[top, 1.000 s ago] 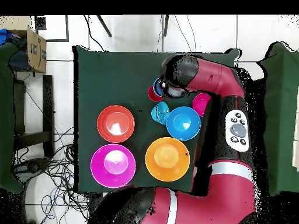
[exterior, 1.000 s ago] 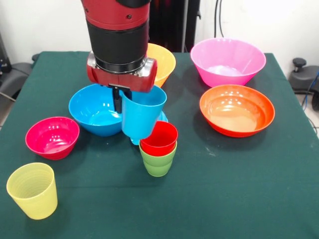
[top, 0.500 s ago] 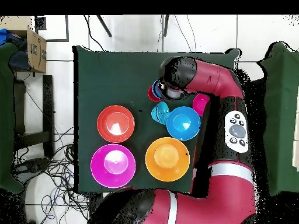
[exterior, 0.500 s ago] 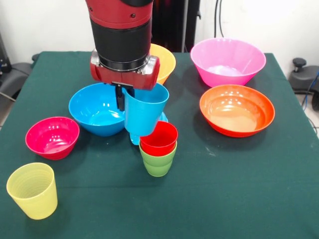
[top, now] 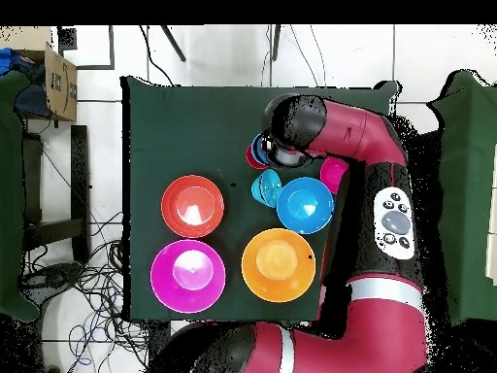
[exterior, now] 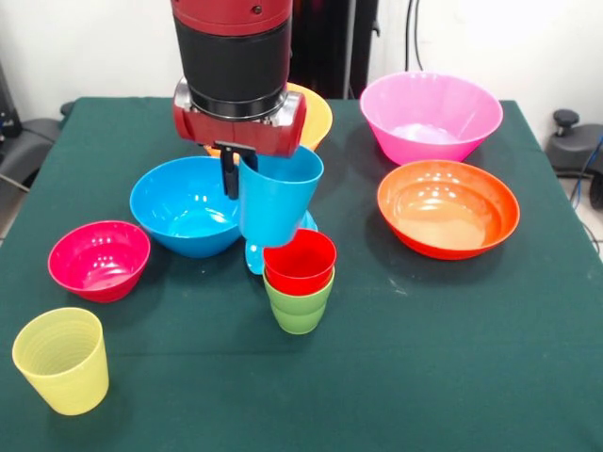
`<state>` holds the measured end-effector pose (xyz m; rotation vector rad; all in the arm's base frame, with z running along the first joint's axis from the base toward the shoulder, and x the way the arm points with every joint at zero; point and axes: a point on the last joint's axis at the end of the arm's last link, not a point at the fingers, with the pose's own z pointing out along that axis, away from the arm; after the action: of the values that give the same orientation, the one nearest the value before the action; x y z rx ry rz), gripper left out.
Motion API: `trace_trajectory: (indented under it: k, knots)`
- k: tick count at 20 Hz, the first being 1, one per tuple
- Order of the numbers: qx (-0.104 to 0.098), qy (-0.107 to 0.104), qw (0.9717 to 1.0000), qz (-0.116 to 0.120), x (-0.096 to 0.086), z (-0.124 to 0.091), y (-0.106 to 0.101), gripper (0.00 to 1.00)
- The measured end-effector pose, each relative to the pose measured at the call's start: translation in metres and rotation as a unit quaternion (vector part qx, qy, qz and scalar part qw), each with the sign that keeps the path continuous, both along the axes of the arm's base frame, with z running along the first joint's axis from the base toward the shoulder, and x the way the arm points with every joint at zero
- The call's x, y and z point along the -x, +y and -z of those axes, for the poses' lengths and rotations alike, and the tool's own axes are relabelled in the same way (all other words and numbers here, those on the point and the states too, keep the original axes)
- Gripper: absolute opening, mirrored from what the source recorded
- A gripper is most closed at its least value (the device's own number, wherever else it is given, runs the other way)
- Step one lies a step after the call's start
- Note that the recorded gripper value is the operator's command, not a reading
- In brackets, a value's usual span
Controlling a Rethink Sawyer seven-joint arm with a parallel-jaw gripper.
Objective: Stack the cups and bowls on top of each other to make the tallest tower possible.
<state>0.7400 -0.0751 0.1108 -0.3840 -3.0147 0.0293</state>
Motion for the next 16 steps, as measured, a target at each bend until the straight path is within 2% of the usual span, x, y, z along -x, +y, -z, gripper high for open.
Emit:
trace_trajectory:
  k: [7,16]
  knots:
    - [-0.002,-0.001,1.0000,-0.003,0.007,0.004,0.006,0.00]
    - [-0.005,-0.014,0.9999,-0.009,0.012,0.015,0.015,0.00]
